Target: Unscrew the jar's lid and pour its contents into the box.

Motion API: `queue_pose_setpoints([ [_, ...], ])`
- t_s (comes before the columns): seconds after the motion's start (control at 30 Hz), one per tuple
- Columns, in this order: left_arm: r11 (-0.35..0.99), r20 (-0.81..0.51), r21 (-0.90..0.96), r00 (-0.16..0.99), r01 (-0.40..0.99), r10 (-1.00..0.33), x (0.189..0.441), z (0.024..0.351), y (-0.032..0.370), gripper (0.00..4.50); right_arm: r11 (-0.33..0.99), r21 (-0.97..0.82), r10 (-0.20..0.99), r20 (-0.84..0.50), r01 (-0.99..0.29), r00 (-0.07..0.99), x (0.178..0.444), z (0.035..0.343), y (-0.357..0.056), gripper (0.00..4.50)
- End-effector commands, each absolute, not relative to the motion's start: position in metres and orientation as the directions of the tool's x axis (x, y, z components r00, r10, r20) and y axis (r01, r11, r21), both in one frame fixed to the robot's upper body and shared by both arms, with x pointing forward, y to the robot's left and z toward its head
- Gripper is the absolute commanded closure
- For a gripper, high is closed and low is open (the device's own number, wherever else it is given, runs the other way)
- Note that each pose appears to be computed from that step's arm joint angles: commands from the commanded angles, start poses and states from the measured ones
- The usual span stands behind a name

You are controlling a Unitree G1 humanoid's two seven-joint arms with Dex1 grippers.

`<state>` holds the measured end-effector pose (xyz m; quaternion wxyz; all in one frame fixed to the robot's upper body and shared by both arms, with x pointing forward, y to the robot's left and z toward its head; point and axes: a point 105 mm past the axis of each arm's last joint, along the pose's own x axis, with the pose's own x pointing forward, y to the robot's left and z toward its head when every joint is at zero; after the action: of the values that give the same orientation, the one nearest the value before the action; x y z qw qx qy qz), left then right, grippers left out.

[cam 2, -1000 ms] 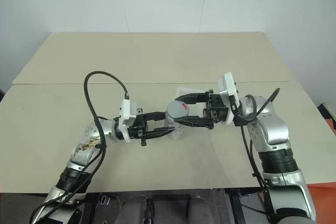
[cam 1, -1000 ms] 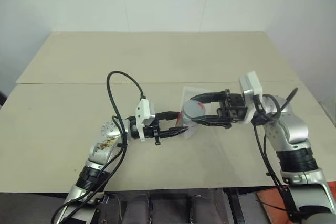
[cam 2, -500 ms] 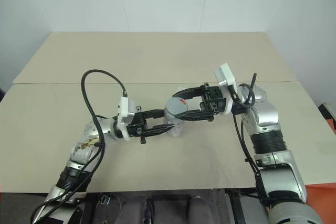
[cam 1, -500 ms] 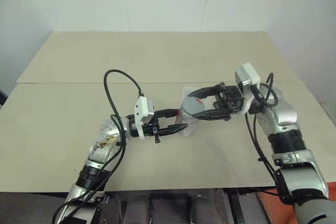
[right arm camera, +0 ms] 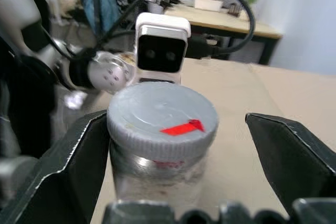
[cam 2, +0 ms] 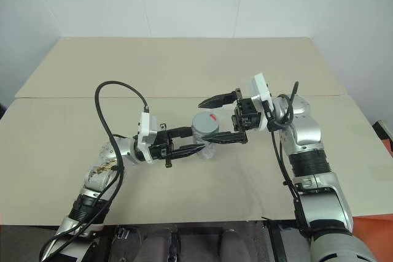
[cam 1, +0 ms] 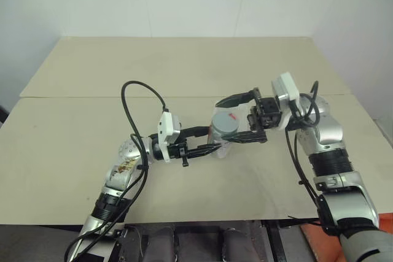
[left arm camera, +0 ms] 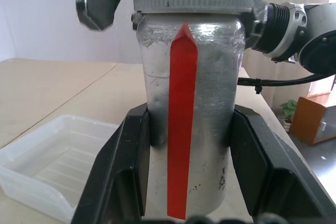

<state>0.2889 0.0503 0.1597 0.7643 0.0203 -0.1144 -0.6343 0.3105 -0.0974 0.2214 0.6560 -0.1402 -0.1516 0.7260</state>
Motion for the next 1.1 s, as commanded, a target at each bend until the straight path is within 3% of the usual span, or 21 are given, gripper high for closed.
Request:
queue_pose_setpoints([
  [0.03, 0.185, 0.186, 0.217, 0.146, 0.958, -0.972, 0.286, 0.173, 0.050, 2.61, 0.004, -0.473, 0.999, 0.031, -0.881, -0.012, 0.312, 0.236, -0.107, 0.06],
  [0.27, 0.238, 0.203, 0.216, 0.195, 0.947, -0.960, 0.290, 0.170, 0.049, 2.61, 0.120, -0.483, 0.993, 0.060, -0.867, 0.104, 0.293, 0.237, -0.119, 0.06],
  [0.63, 0.327, 0.220, 0.261, 0.273, 0.909, -0.936, 0.307, 0.171, 0.043, 2.61, 0.479, -0.315, 0.878, 0.182, -0.819, 0.443, 0.292, 0.247, -0.102, 0.06],
  [1.1, 0.384, 0.272, 0.273, 0.313, 0.882, -0.910, 0.317, 0.179, 0.034, 2.61, 0.575, -0.284, 0.818, 0.180, -0.767, 0.546, 0.294, 0.243, -0.089, 0.06],
])
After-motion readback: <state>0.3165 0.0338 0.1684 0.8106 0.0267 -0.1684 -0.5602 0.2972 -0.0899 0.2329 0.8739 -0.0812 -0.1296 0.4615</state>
